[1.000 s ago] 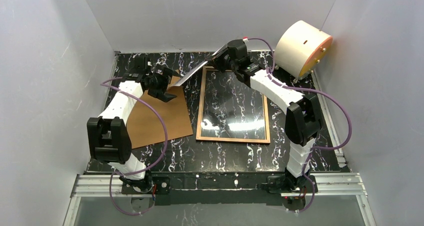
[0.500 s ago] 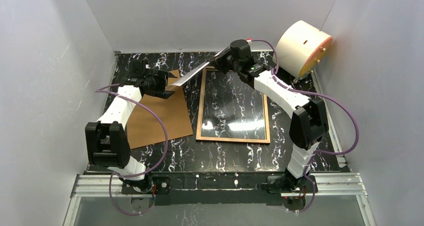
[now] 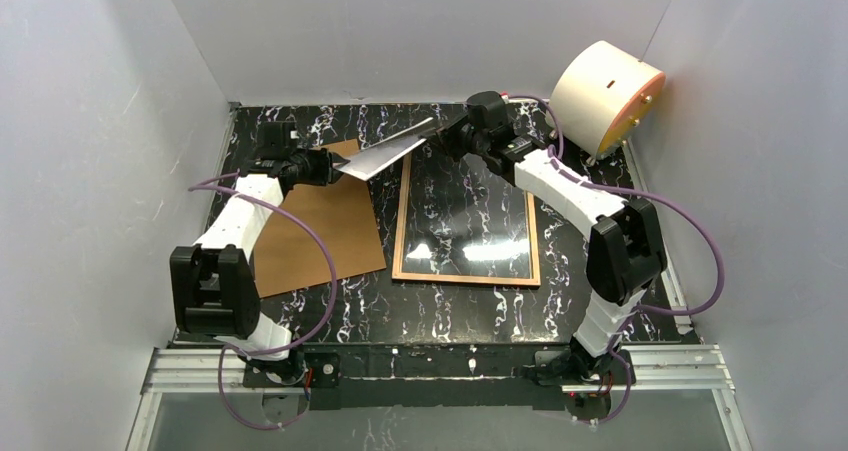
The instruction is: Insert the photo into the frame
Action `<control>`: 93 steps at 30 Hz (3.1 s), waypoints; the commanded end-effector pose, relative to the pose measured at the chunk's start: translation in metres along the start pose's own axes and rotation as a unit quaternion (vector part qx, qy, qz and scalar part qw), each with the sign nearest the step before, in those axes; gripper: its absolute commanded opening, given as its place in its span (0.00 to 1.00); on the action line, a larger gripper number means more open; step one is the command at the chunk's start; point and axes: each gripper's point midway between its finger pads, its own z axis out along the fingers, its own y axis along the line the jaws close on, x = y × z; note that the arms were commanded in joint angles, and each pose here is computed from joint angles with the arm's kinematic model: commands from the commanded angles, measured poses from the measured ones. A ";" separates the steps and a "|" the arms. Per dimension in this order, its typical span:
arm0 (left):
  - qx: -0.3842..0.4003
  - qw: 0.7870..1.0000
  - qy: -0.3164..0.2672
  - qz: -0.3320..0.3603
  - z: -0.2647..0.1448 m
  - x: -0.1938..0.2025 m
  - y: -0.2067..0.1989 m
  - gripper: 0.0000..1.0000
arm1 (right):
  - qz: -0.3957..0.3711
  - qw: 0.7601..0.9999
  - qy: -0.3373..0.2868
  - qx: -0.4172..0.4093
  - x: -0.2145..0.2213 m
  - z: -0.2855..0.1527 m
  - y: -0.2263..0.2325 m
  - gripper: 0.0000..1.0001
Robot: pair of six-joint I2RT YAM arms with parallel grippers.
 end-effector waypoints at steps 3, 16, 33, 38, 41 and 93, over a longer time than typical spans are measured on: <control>0.053 0.998 -0.016 0.005 -0.017 -0.003 -0.030 0.02 | 0.006 0.999 0.004 -0.035 0.001 -0.023 0.028 0.20; 0.112 0.970 0.026 0.215 -0.023 0.011 -0.092 0.00 | -0.129 0.986 -0.015 -0.106 0.001 -0.084 0.043 0.77; 0.304 0.834 0.172 0.428 -0.096 0.084 -0.169 0.00 | -0.587 0.766 -0.004 -0.262 0.038 -0.128 0.066 0.87; 0.281 0.871 0.183 0.359 -0.098 0.083 -0.178 0.00 | -0.682 0.673 -0.038 -0.284 0.075 -0.136 0.060 0.88; 0.256 0.893 0.173 0.328 -0.095 0.078 -0.178 0.00 | -0.722 0.632 -0.050 -0.277 0.097 -0.135 0.050 0.89; 0.161 0.971 0.144 0.098 -0.088 0.049 -0.150 0.40 | -0.768 0.543 -0.313 -0.130 0.059 -0.087 0.033 0.01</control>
